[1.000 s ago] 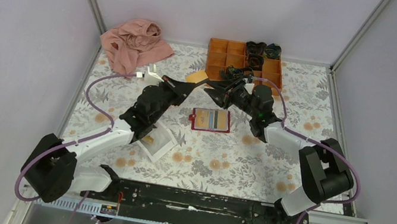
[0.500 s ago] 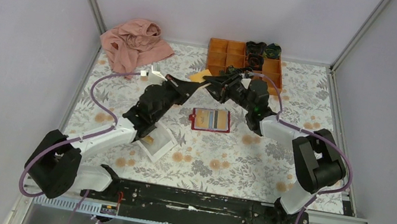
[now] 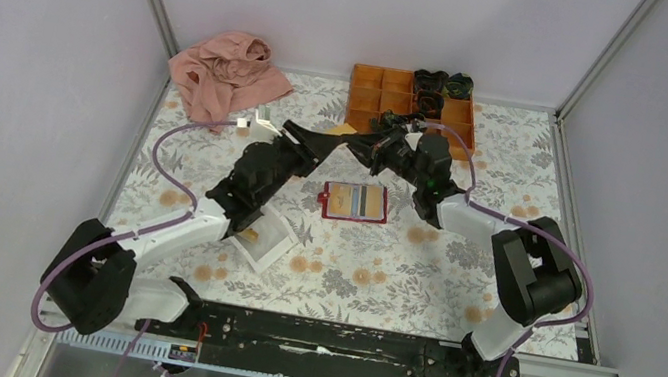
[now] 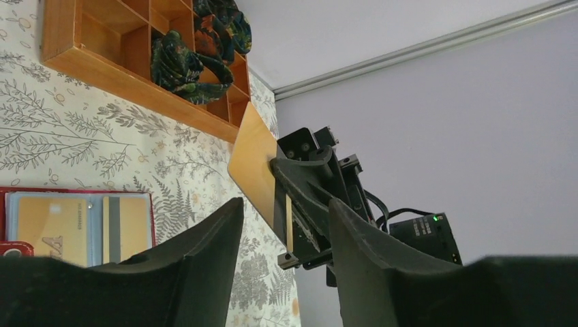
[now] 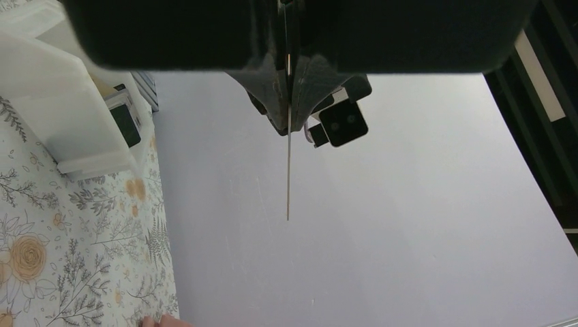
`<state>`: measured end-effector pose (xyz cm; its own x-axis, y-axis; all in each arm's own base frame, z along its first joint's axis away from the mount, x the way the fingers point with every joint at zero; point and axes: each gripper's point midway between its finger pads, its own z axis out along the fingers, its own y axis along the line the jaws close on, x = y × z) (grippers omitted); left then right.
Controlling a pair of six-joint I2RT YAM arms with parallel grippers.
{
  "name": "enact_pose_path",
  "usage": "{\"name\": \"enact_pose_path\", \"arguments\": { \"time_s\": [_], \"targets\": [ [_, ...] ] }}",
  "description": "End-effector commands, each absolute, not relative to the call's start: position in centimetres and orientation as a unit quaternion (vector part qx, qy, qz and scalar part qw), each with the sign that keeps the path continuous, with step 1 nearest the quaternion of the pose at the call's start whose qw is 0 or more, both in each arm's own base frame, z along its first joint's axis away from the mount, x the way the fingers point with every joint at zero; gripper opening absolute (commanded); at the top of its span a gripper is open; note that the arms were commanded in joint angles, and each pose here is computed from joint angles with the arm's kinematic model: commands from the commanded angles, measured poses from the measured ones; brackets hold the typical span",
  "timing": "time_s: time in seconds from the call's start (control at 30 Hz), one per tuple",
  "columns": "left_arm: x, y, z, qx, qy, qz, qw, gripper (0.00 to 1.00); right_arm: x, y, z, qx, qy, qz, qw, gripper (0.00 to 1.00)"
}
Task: Put the credit cards into the card holder
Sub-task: Pick up the credit card from the storage box.
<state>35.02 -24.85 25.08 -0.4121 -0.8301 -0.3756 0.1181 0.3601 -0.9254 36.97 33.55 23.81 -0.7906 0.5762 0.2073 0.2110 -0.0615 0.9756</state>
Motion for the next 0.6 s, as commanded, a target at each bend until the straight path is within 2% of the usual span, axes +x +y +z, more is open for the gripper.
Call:
{"name": "enact_pose_path", "arguments": {
  "time_s": [0.0, 0.1, 0.23, 0.4, 0.57],
  "targets": [
    [34.5, -23.7, 26.1, -0.235, 0.676, -0.482, 0.505, 0.63, 36.4, 32.4, 27.3, 0.253, 0.661, 0.684, 0.177, 0.01],
    [34.2, -22.2, 26.1, -0.228, 0.679, -0.465, 0.520, 0.74, 36.2, 31.6, 27.3, 0.228, 0.687, 0.664, 0.188, 0.00],
    [34.1, -21.2, 26.0, -0.199, 0.687, -0.461, 0.524, 0.75, 35.5, 30.0, 27.0, 0.176, 0.732, 0.629, 0.196, 0.00],
    [33.9, -22.4, 25.5, -0.131, 0.704, -0.496, 0.491, 0.72, 33.1, 28.6, 25.8, 0.091, 0.773, 0.605, 0.171, 0.00],
    [32.9, -25.5, 25.2, -0.047, 0.705, -0.568, 0.421, 0.63, 30.4, 28.4, 24.6, 0.021, 0.784, 0.605, 0.133, 0.00]
  ]
}}
